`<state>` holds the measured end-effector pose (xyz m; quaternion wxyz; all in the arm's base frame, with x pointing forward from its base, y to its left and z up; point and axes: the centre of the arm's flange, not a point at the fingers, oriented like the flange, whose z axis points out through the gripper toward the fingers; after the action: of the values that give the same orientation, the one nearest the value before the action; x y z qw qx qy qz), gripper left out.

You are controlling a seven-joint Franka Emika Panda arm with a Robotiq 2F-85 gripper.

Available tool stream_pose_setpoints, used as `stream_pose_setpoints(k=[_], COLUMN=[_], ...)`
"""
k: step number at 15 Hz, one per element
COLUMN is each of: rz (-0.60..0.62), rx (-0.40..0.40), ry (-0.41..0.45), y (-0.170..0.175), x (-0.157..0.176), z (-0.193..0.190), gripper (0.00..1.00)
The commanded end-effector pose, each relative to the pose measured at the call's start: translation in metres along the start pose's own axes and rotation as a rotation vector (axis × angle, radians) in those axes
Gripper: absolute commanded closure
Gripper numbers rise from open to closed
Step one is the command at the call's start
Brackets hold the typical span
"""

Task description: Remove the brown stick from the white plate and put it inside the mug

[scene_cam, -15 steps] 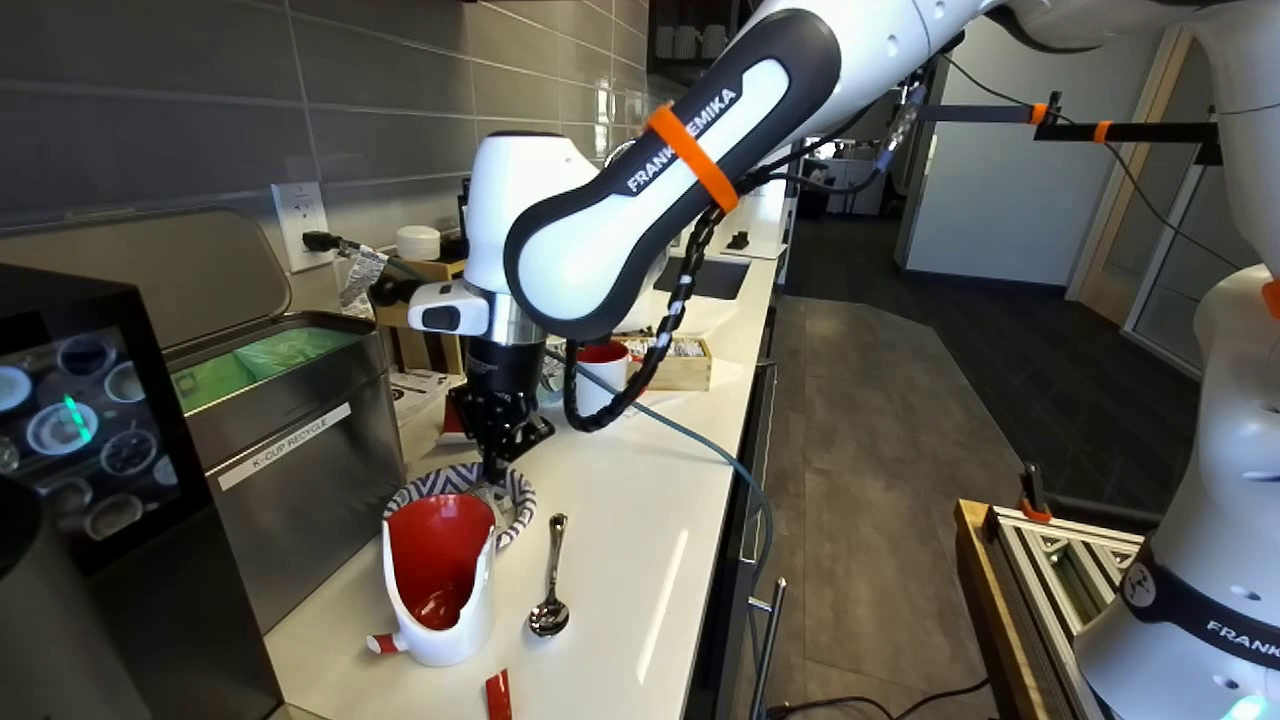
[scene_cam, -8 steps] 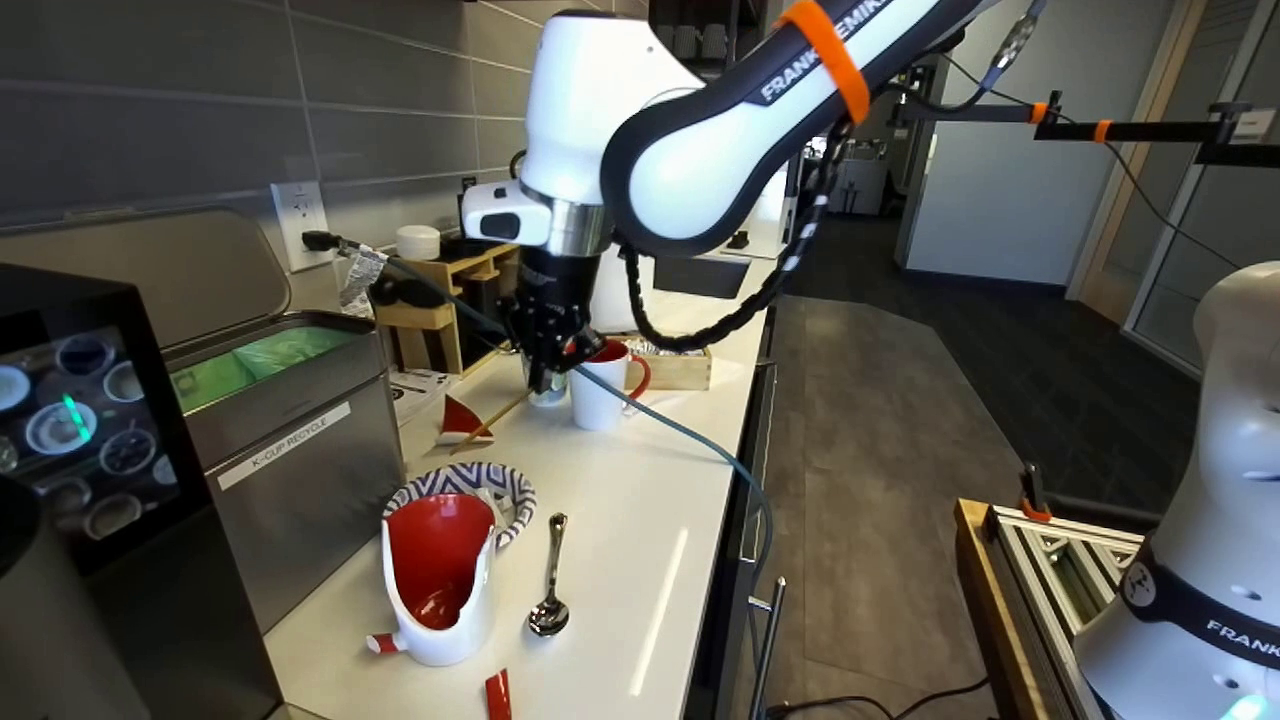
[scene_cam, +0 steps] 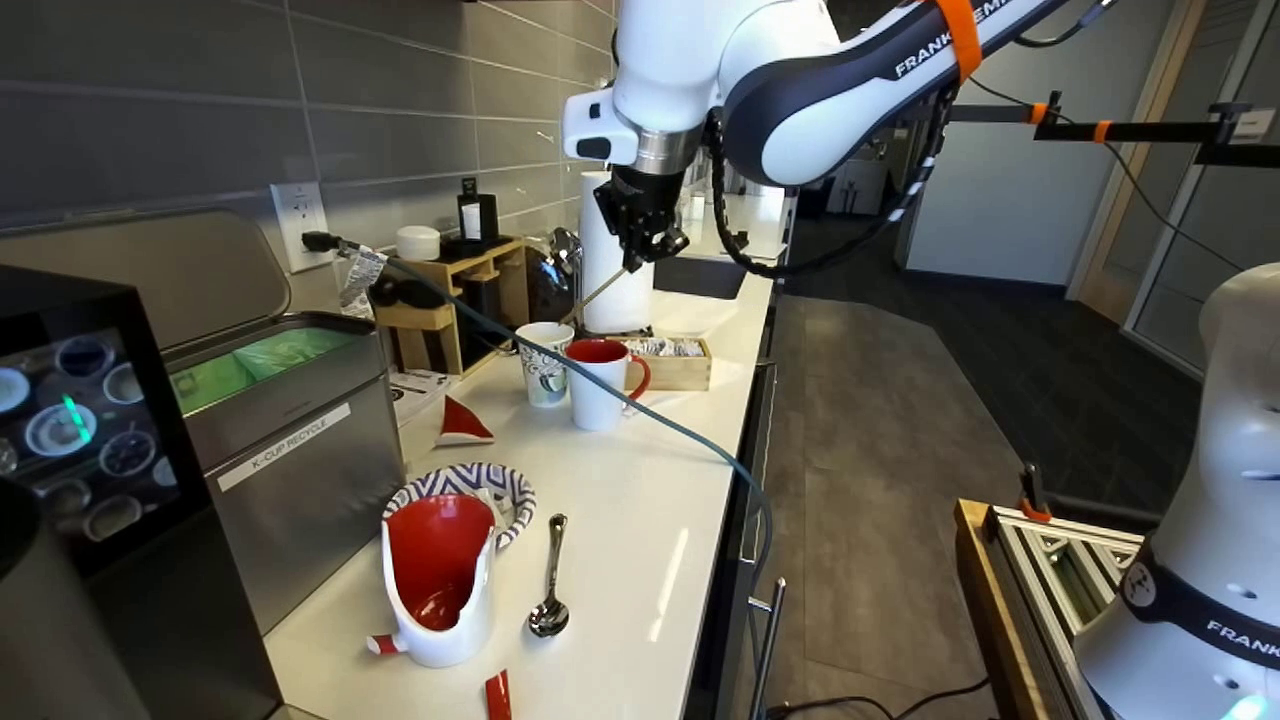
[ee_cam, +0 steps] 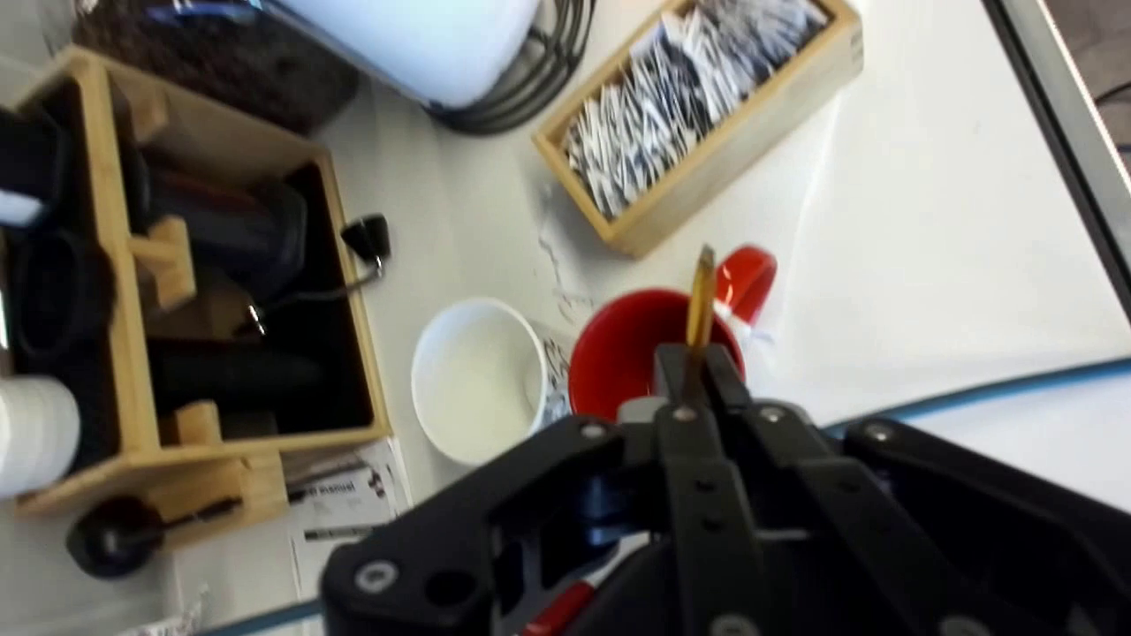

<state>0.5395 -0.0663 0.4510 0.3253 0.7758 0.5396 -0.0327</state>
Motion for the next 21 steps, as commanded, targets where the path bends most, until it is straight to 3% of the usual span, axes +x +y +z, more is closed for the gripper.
stream_pose_setpoints(k=[1,6,10,14,21], rz=[0.042,-0.001,-0.117,-0.195,-0.237], rx=[-0.035,-0.038,-0.007,0.008,-0.012], ry=[-0.197,-0.48,-0.656,-0.709,-0.738], y=[0.001,0.007,0.004,0.0,0.009], x=[-0.011,0.016,0.054,0.083,0.1], z=[0.003,0.018,0.034,0.055,0.089], gripper=[0.99,0.99,0.99,0.99,0.99])
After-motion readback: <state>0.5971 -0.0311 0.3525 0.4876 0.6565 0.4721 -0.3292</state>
